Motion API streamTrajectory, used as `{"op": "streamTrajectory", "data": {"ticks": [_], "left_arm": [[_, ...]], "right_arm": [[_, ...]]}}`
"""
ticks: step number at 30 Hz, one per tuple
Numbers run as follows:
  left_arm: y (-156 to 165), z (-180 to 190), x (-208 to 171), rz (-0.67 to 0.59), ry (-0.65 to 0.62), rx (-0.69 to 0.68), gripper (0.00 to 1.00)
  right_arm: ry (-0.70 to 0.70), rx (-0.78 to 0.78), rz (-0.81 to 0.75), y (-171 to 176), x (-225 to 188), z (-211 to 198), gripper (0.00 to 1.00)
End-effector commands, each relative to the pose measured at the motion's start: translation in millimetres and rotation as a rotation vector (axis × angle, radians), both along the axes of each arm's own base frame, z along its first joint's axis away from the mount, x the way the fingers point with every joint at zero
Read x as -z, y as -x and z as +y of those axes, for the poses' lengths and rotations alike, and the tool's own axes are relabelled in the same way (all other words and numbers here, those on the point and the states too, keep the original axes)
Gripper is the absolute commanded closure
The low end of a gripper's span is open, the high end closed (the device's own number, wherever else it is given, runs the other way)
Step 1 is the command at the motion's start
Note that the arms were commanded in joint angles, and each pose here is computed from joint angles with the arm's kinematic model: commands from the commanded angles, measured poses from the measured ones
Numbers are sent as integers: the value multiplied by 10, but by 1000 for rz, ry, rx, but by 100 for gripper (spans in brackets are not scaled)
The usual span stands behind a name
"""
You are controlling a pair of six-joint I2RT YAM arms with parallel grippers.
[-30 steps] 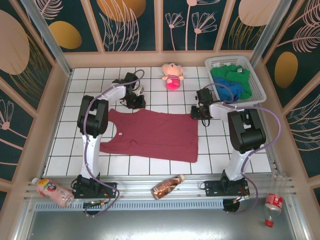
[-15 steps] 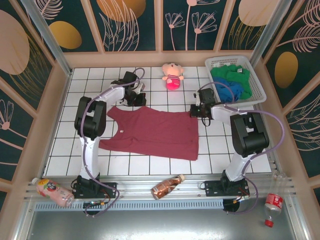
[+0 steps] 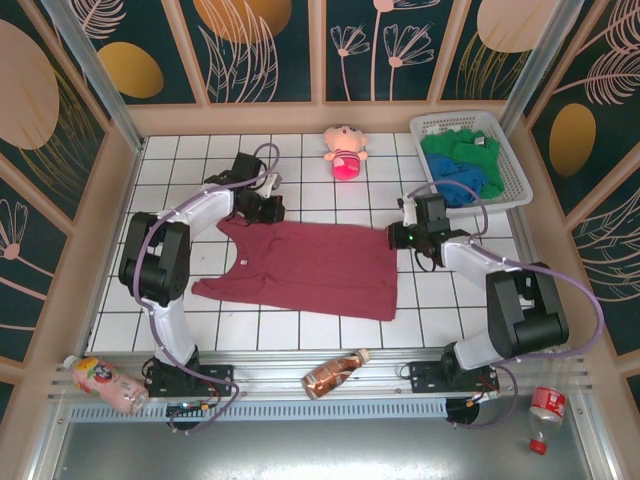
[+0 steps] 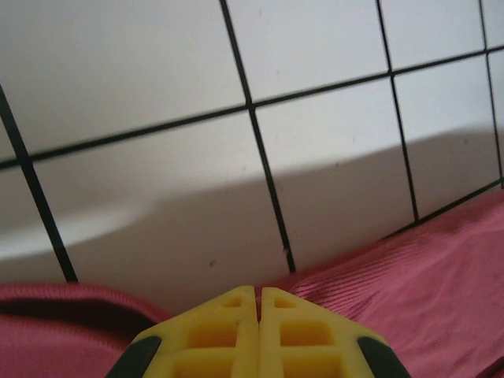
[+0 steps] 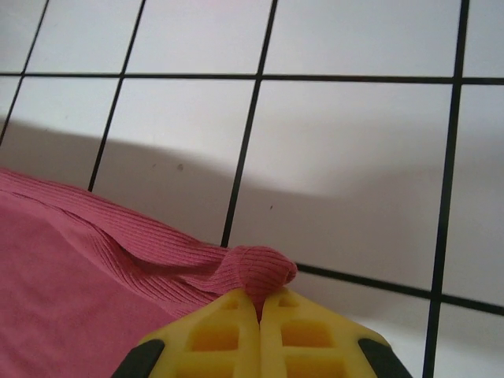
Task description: Fold and stack the tank tops
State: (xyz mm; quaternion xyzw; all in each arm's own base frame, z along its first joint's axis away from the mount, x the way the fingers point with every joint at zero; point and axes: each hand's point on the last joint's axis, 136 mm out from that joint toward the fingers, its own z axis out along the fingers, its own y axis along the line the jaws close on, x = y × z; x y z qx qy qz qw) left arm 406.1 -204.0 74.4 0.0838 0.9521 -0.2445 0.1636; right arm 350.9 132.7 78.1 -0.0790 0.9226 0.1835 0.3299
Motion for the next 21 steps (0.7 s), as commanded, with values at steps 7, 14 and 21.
{"op": "streamTrajectory", "data": {"ticks": [7,14,21], "left_arm": [[275,9,-15,-1,28,46,97],[482,80,114,56,7,50,95],[615,122,279,115,-10,51,93]], "right_arm": [[45,-84,2,315,79,-53,100],[154,-152,29,426,174,-113,100],[302,-256,71,578,411,-117,99]]}}
